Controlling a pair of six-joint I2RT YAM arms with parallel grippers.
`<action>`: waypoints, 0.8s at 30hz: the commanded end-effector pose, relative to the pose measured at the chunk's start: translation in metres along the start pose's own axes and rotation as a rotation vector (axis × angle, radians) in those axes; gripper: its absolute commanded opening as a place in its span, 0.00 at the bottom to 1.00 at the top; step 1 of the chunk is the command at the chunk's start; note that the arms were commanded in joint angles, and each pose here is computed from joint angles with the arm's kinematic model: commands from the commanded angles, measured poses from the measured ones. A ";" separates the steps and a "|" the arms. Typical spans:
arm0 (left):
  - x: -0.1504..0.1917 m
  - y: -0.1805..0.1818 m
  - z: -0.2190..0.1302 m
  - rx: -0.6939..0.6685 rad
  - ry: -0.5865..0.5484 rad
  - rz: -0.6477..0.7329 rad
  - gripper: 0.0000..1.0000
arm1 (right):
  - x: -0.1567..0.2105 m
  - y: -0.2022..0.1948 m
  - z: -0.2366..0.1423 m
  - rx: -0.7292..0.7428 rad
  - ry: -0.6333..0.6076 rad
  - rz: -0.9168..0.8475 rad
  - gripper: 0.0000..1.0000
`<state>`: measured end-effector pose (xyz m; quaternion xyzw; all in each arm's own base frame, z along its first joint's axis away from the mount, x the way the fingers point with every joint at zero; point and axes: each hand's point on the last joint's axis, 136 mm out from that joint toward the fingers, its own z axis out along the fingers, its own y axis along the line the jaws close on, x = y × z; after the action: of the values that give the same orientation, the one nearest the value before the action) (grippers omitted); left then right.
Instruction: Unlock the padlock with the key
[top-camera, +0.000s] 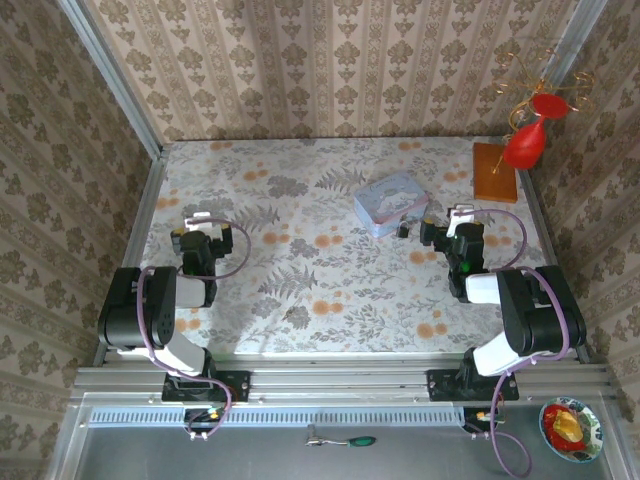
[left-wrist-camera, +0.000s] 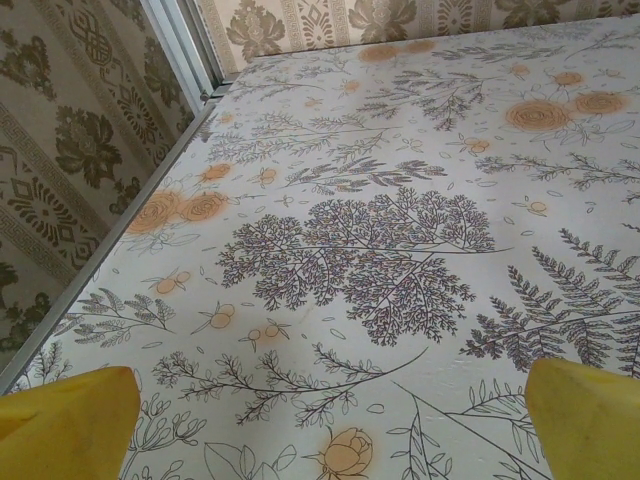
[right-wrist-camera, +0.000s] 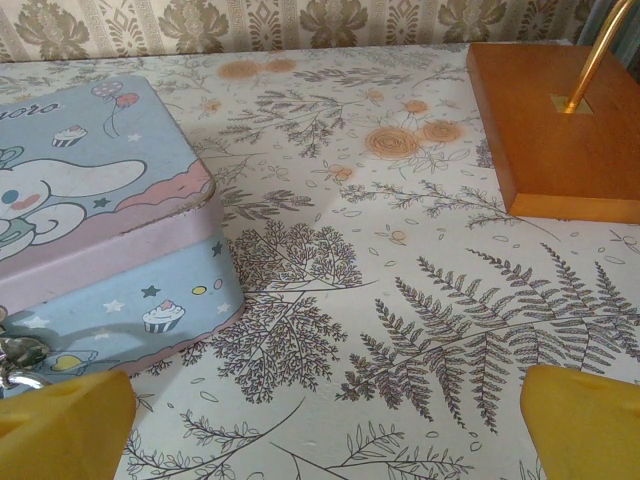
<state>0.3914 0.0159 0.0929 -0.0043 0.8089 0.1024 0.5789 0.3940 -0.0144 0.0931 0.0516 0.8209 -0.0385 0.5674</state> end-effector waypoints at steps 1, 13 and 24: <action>-0.008 0.000 0.002 0.006 -0.020 -0.016 1.00 | -0.006 0.004 0.003 -0.015 -0.010 -0.009 1.00; -0.008 -0.001 0.002 0.007 -0.018 -0.008 1.00 | -0.007 0.004 0.003 -0.015 -0.012 -0.009 1.00; -0.026 -0.028 -0.040 0.039 -0.209 0.115 1.00 | -0.007 0.017 0.000 -0.088 -0.015 -0.045 1.00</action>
<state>0.3704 -0.0117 0.0939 0.0485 0.7875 0.1040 0.6055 0.3945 -0.0097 0.0930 0.0407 0.8218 -0.0303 0.5675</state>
